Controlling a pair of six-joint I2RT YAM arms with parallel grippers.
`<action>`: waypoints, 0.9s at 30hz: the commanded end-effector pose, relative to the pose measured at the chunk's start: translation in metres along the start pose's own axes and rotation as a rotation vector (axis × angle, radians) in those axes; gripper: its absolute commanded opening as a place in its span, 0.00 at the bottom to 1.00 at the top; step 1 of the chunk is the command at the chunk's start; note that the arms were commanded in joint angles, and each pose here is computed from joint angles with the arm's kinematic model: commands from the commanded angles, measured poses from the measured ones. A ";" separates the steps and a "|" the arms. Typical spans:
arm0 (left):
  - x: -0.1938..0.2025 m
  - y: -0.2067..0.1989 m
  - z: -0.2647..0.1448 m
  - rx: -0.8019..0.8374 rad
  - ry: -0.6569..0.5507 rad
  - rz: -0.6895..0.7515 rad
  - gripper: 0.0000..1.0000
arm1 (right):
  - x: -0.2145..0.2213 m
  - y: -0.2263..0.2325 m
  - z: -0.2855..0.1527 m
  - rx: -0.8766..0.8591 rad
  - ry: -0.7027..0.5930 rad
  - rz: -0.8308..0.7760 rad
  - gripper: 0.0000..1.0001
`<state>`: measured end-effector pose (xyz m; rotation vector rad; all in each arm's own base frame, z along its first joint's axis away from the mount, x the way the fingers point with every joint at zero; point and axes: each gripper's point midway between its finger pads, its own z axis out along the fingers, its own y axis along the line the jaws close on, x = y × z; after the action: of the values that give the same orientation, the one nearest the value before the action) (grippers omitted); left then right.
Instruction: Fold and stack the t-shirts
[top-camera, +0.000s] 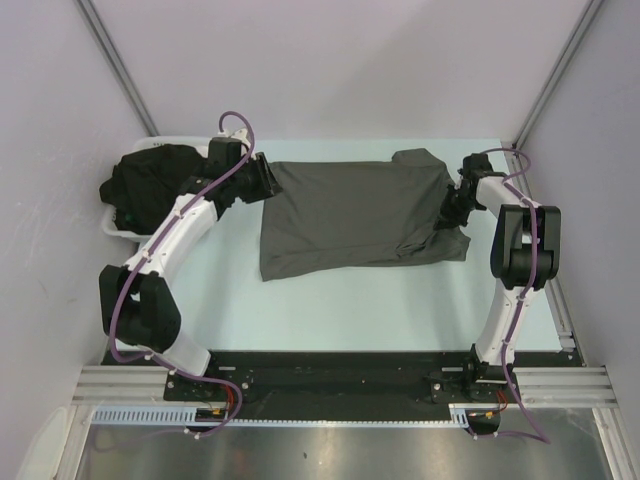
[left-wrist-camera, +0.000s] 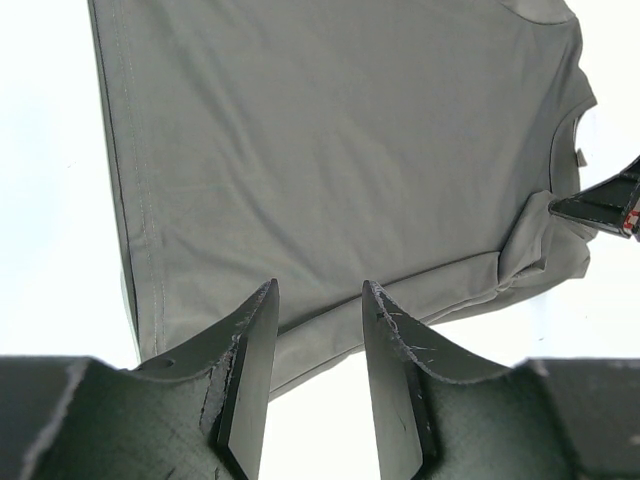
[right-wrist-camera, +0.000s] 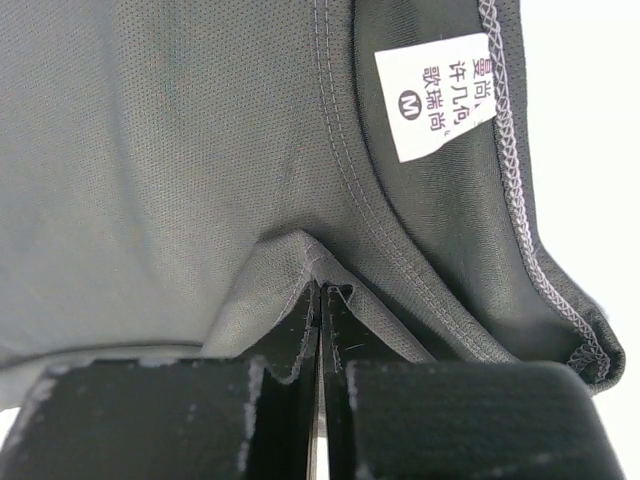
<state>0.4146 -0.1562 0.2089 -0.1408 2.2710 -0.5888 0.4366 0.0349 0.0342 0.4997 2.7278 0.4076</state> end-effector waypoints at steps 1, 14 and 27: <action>-0.004 -0.003 -0.011 0.007 -0.021 0.010 0.44 | -0.013 0.014 -0.019 -0.032 -0.051 -0.021 0.00; 0.070 0.017 -0.016 -0.026 0.112 -0.021 0.44 | 0.002 0.048 -0.132 -0.073 -0.171 -0.055 0.00; 0.121 0.030 -0.013 -0.088 0.190 -0.056 0.45 | 0.058 0.067 -0.149 -0.116 -0.070 -0.114 0.00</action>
<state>0.3255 -0.1600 0.1218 -0.1486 2.5169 -0.5697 0.3674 0.0754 0.1594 0.3401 2.6323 0.4642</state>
